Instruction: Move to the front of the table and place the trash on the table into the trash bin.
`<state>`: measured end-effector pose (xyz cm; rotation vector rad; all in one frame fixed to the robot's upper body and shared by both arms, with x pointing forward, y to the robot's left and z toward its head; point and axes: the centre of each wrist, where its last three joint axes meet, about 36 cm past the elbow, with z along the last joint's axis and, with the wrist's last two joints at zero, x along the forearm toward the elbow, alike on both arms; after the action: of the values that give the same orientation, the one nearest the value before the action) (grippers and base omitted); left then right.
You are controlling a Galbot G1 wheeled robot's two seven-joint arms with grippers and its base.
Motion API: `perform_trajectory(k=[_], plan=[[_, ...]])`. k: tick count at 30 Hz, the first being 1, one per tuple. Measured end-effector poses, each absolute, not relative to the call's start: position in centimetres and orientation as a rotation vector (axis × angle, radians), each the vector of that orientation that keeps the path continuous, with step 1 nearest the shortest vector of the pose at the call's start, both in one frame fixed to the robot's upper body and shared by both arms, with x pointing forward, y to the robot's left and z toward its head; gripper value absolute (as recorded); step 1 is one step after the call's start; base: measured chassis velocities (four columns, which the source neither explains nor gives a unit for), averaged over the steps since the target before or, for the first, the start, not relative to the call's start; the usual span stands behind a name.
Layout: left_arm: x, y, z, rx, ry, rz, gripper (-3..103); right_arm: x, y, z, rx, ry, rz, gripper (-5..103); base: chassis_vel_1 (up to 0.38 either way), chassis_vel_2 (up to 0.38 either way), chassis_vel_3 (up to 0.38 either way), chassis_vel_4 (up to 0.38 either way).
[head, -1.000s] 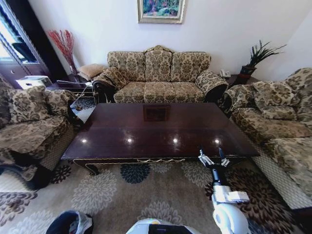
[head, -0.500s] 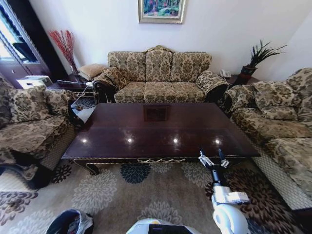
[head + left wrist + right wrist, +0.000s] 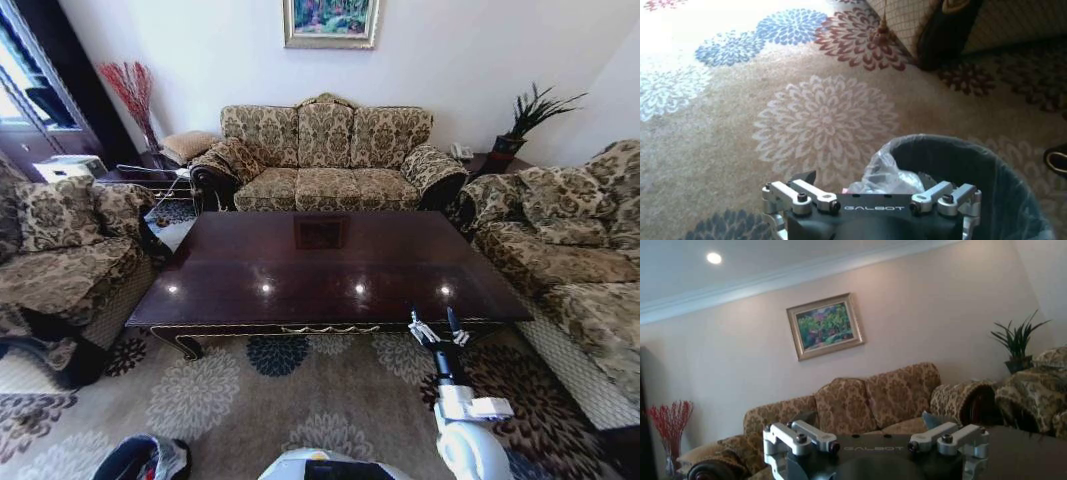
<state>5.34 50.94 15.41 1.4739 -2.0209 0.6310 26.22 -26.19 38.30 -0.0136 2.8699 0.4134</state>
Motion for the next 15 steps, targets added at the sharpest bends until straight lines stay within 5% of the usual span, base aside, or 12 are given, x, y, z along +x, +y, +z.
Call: perform_trajectory(k=[15], plan=[[8.8,49.2,22.3,1.328,-2.427,0.642,100,26.4,-26.5,38.4,-0.005,2.870,0.417,100,0.000,0.000,0.000,0.000]])
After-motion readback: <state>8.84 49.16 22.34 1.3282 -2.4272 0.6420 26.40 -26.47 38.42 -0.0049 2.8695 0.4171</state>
